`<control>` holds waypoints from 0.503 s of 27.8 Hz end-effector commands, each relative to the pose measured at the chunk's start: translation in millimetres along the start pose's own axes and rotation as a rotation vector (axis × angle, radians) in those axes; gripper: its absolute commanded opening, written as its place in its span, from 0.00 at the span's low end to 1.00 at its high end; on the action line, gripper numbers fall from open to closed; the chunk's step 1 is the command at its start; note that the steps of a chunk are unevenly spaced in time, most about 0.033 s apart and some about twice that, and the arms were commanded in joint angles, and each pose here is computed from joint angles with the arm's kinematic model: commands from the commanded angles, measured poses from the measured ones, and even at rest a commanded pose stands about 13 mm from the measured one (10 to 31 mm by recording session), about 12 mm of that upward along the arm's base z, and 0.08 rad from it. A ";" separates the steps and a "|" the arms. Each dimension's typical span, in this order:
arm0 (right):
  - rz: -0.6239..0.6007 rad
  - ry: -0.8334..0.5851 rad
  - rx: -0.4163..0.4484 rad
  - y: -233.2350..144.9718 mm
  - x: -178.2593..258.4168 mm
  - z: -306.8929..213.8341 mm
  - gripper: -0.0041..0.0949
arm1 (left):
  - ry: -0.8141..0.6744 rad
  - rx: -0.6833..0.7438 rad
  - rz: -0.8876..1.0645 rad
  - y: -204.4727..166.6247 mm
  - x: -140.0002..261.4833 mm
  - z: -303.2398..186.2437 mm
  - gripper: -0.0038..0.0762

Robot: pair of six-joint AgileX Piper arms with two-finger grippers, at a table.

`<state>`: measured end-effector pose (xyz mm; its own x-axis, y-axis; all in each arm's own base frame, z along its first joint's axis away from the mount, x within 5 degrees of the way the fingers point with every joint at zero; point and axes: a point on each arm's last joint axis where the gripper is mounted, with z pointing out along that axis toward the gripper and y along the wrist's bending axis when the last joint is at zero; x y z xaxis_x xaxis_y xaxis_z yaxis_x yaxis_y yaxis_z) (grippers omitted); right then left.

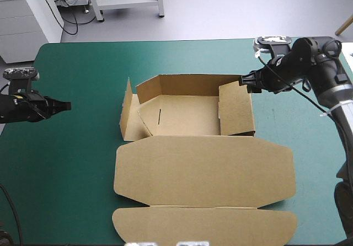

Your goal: Fold the box

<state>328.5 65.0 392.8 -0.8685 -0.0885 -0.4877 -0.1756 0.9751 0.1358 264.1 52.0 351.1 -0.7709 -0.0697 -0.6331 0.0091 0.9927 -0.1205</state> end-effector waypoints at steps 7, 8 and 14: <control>0.013 0.049 -0.006 -5.6 -11.8 47.5 0.60 | -0.075 0.021 -0.012 -5.2 -9.1 -14.9 0.05; 0.016 0.070 -0.007 -6.3 -11.7 54.3 0.60 | -0.075 0.021 -0.012 -5.2 -9.1 -14.9 0.04; 0.042 0.198 -0.034 -9.8 -9.7 104.6 0.59 | -0.071 0.023 -0.012 -5.3 -8.8 -14.8 0.04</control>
<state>387.5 76.7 292.7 -0.9626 -0.0934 -0.2542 -0.1370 0.9776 0.1596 262.5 50.9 350.1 -0.7843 -0.0715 -0.6163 0.0152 0.9908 -0.1344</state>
